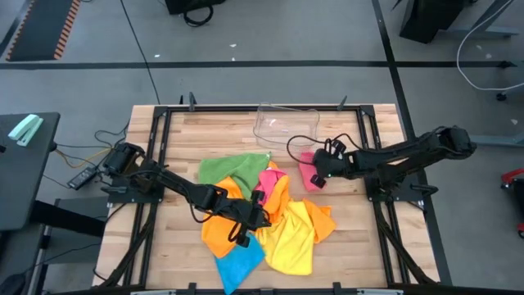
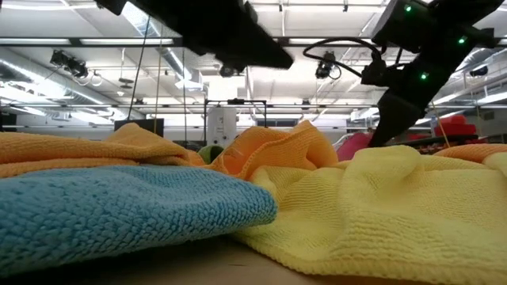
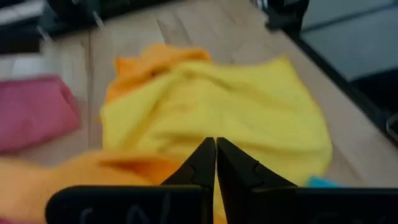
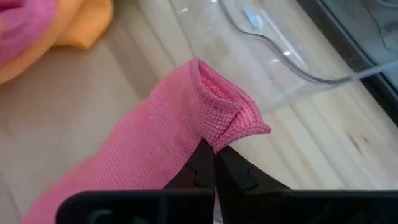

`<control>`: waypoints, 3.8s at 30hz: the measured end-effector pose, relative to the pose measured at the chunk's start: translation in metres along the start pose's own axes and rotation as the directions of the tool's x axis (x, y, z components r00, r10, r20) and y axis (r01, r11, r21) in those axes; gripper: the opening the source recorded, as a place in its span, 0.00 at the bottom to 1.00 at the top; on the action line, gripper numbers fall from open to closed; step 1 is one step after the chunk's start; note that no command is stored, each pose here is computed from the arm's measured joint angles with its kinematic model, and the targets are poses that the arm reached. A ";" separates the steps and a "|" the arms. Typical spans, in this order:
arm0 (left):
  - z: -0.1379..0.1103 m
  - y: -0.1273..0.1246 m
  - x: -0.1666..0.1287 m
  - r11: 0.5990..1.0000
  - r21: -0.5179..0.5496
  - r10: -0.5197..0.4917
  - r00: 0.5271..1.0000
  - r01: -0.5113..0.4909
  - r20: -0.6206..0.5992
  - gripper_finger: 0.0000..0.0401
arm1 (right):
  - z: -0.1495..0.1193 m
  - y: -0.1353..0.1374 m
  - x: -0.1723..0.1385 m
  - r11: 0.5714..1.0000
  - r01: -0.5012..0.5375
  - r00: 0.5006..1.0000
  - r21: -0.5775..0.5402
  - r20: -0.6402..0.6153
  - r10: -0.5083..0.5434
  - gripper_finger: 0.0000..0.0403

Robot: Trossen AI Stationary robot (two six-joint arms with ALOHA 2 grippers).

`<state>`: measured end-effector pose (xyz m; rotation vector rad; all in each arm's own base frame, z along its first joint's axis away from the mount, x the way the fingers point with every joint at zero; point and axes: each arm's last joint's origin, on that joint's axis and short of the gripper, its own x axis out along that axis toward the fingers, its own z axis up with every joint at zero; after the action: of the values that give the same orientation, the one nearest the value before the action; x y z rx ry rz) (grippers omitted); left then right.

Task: Fold microfiber towels
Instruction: Fold the pink microfiber cloth

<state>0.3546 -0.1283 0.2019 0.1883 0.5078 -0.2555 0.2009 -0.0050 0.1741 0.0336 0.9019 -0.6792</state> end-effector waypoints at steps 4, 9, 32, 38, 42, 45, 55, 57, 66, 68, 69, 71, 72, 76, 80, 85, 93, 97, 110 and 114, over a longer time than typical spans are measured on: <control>0.008 0.005 0.003 0.999 -0.028 0.018 0.994 -0.015 0.106 0.05 | -0.005 0.009 0.000 1.000 -0.005 1.000 -0.026 -0.009 0.005 0.01; 0.002 0.022 0.024 0.992 -0.115 0.075 0.976 -0.052 0.203 0.04 | -0.008 0.014 0.000 1.000 -0.015 1.000 -0.028 -0.025 0.015 0.02; -0.052 0.125 0.106 0.752 -0.651 0.255 0.956 -0.104 0.143 0.48 | -0.019 0.014 -0.006 0.964 -0.194 0.943 0.184 -0.236 0.235 0.21; -0.044 0.143 0.111 0.756 -0.644 0.245 0.963 -0.115 0.115 0.51 | -0.024 0.004 -0.016 0.968 -0.138 0.915 0.209 -0.347 0.206 0.31; -0.041 0.145 0.111 0.775 -0.620 0.247 0.962 -0.124 0.116 0.48 | -0.020 -0.002 -0.024 0.972 -0.101 0.909 0.211 -0.378 0.177 0.33; -0.037 0.145 0.111 0.783 -0.611 0.246 0.961 -0.118 0.130 0.46 | -0.014 -0.003 -0.026 0.969 -0.126 0.933 0.211 -0.307 0.188 0.34; -0.037 0.128 0.115 0.823 -0.567 0.061 0.989 0.027 0.135 0.43 | -0.016 -0.020 0.005 0.932 -0.161 0.952 0.325 -0.197 0.234 0.35; -0.038 0.119 0.116 0.825 -0.556 -0.044 0.991 0.107 0.125 0.43 | -0.015 -0.021 0.006 0.922 -0.173 0.947 0.348 -0.199 0.252 0.37; -0.040 0.081 0.120 0.868 -0.441 -0.227 0.972 0.228 0.055 0.43 | -0.013 -0.030 0.011 0.827 -0.152 0.919 0.541 -0.230 0.320 0.55; -0.039 0.075 0.120 0.873 -0.428 -0.238 0.970 0.236 0.048 0.43 | -0.013 -0.031 0.014 0.802 -0.138 0.913 0.581 -0.239 0.330 0.59; -0.039 0.074 0.120 0.874 -0.423 -0.241 0.969 0.238 0.047 0.43 | -0.013 -0.031 0.017 0.790 -0.126 0.906 0.601 -0.255 0.339 0.61; -0.039 0.072 0.120 0.875 -0.420 -0.244 0.969 0.241 0.049 0.43 | -0.015 -0.028 0.023 0.774 -0.097 0.894 0.625 -0.286 0.343 0.63; -0.039 0.072 0.120 0.877 -0.415 -0.244 0.969 0.242 0.050 0.43 | -0.016 -0.026 0.025 0.770 -0.086 0.888 0.632 -0.301 0.347 0.63; -0.039 0.073 0.120 0.883 -0.403 -0.243 0.969 0.242 0.050 0.43 | -0.016 -0.016 0.035 0.734 -0.086 0.874 0.673 -0.303 0.380 0.64; -0.039 0.076 0.120 0.882 -0.406 -0.238 0.970 0.238 0.051 0.43 | -0.018 -0.011 0.043 0.706 -0.022 0.865 0.708 -0.340 0.368 0.64; -0.039 0.078 0.120 0.883 -0.406 -0.233 0.971 0.237 0.058 0.43 | -0.020 -0.008 0.048 0.685 0.035 0.865 0.728 -0.365 0.344 0.59; -0.040 0.084 0.119 0.881 -0.415 -0.223 0.973 0.227 0.058 0.43 | -0.017 -0.002 0.046 0.709 0.025 0.887 0.705 -0.342 0.309 0.27; -0.040 0.084 0.119 0.881 -0.415 -0.224 0.973 0.226 0.055 0.43 | -0.017 0.002 0.048 0.734 0.014 0.892 0.679 -0.341 0.298 0.09; -0.042 0.083 0.119 0.891 -0.391 -0.232 0.972 0.230 0.042 0.42 | -0.003 -0.011 0.017 0.836 -0.170 0.942 0.523 -0.164 0.294 0.03; -0.039 0.083 0.117 0.902 -0.362 -0.233 0.971 0.235 0.050 0.40 | 0.001 -0.012 0.007 0.865 -0.234 0.949 0.443 -0.087 0.302 0.03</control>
<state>0.4598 -0.0624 0.1195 -0.2404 0.5635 -0.3905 0.1983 -0.0185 0.1730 0.6060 0.8589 -0.6059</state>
